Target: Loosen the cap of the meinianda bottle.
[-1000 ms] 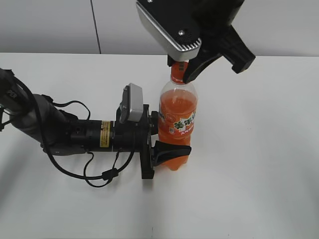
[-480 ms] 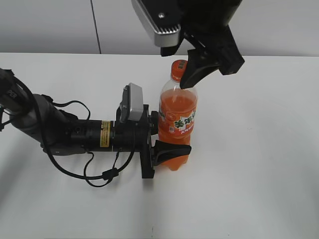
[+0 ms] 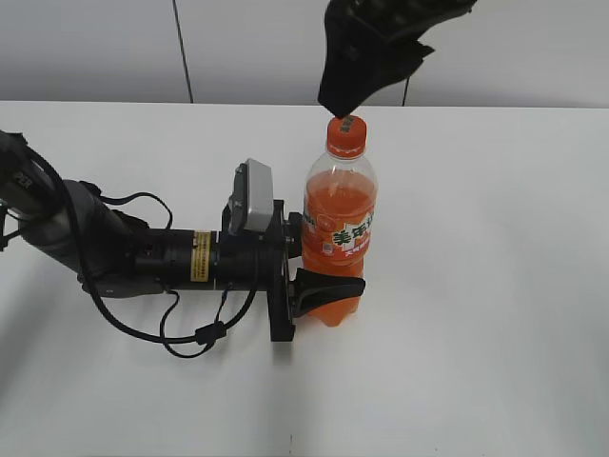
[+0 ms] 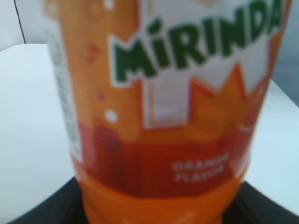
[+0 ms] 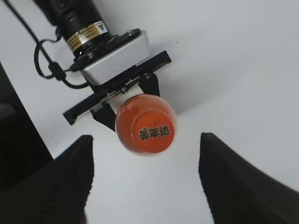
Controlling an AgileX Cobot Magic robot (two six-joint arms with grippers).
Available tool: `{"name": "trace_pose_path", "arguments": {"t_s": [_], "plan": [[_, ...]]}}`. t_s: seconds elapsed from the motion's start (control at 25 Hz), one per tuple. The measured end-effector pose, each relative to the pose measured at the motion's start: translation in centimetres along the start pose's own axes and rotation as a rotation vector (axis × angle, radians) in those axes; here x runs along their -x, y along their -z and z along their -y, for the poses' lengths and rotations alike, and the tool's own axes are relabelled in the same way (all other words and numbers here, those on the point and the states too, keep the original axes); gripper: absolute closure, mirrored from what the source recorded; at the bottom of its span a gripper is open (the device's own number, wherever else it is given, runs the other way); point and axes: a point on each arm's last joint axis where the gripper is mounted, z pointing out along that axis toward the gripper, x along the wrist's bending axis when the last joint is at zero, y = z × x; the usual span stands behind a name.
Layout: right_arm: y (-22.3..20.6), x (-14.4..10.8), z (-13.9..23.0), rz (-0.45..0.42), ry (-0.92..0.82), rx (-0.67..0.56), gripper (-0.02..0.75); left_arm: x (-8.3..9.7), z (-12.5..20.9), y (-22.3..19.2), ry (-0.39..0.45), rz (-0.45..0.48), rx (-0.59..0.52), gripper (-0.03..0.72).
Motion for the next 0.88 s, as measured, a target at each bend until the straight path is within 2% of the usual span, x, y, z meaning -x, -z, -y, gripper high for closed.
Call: {"name": "trace_pose_path", "arguments": {"t_s": [0.16, 0.28, 0.52, 0.72, 0.88], "plan": [[-0.1, 0.6, 0.3, 0.071, -0.358, -0.023, 0.214, 0.0, 0.0, 0.0, 0.0, 0.0, 0.0, 0.294], [-0.1, 1.0, 0.4, 0.113, -0.511, -0.024, 0.213, 0.0, 0.0, 0.0, 0.0, 0.0, 0.0, 0.294], [-0.3, 0.8, 0.3, 0.093, -0.636, -0.02, 0.213, 0.0, 0.0, 0.0, 0.0, 0.0, 0.001, 0.294], [-2.2, 0.7, 0.0, 0.043, -0.673, -0.058, 0.213, 0.0, 0.0, 0.0, 0.0, 0.0, 0.001, 0.294], [-3.2, 0.8, 0.0, 0.034, -0.681, -0.08, 0.213, 0.0, 0.0, 0.0, 0.0, 0.0, 0.001, 0.294]]}}
